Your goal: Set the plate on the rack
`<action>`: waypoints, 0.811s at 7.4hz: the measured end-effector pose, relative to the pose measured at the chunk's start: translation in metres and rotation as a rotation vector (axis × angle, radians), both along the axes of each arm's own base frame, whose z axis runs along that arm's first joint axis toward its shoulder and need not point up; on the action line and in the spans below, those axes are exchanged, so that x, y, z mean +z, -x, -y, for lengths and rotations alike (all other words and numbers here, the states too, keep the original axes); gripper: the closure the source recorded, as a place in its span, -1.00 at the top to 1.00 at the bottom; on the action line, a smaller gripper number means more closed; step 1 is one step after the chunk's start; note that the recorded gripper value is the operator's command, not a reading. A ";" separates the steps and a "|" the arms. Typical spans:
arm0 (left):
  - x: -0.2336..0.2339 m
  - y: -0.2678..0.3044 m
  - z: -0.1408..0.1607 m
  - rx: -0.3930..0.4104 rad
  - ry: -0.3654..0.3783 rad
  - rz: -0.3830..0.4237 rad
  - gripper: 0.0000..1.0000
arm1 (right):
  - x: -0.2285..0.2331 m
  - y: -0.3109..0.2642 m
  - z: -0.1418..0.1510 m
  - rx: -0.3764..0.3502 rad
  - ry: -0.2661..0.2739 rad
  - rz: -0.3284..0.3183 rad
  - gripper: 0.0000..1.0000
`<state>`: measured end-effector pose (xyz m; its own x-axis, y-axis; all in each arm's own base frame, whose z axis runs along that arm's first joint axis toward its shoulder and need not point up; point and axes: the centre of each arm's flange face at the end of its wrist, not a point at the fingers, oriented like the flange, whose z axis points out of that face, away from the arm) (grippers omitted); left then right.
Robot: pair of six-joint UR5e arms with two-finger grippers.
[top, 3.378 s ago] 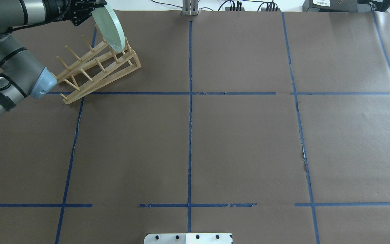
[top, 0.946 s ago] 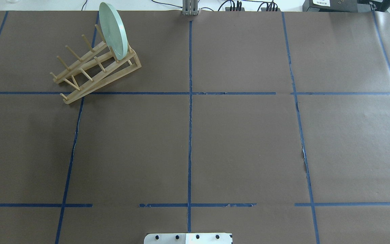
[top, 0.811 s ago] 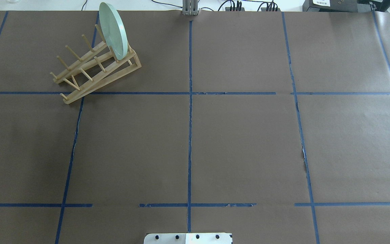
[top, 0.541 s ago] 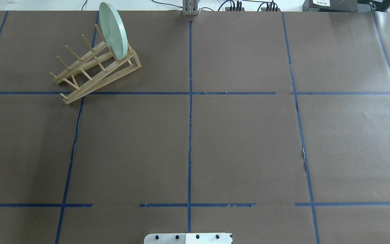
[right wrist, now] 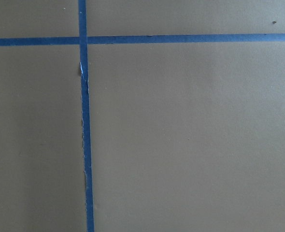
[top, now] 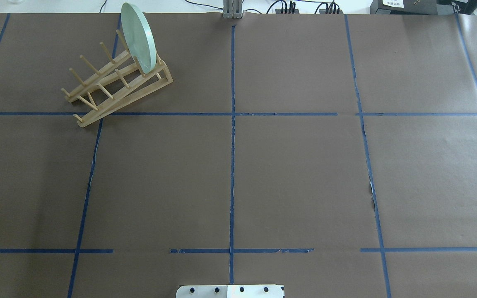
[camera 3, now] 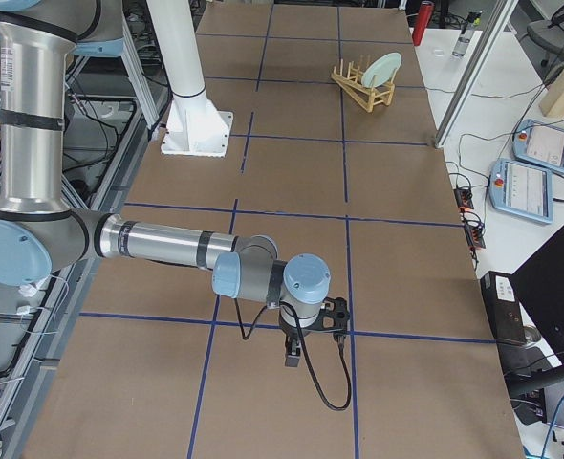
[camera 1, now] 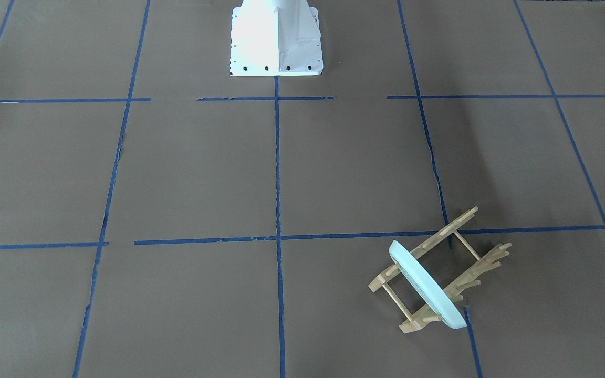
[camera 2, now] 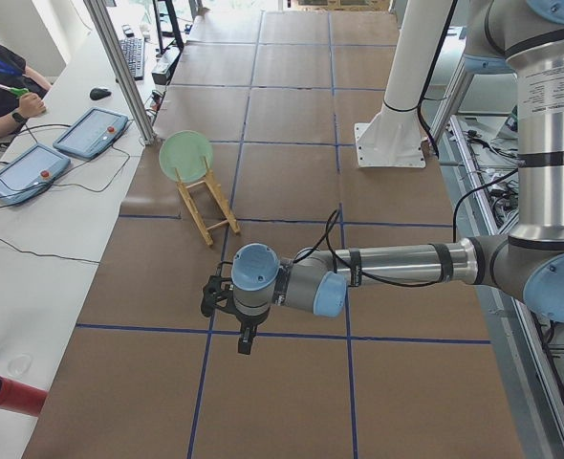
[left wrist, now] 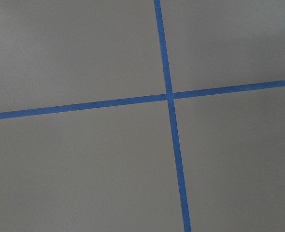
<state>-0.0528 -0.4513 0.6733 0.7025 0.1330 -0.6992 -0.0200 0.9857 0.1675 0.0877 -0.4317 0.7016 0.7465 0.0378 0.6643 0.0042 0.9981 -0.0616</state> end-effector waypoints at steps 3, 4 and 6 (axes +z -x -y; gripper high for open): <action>-0.014 0.020 0.017 0.026 -0.008 0.007 1.00 | 0.000 0.000 0.000 -0.001 0.000 0.000 1.00; -0.024 0.025 0.024 0.017 -0.028 0.007 1.00 | 0.000 0.000 0.000 0.000 0.000 0.000 1.00; -0.036 0.029 0.029 0.010 -0.057 0.009 1.00 | 0.000 0.000 0.000 0.000 0.001 0.000 1.00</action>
<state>-0.0816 -0.4804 0.6374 0.7070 0.1793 -0.6841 -0.0317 0.9744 0.2227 0.0876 -0.4317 0.7020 0.7465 0.0381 0.6643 0.0044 0.9981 -0.0622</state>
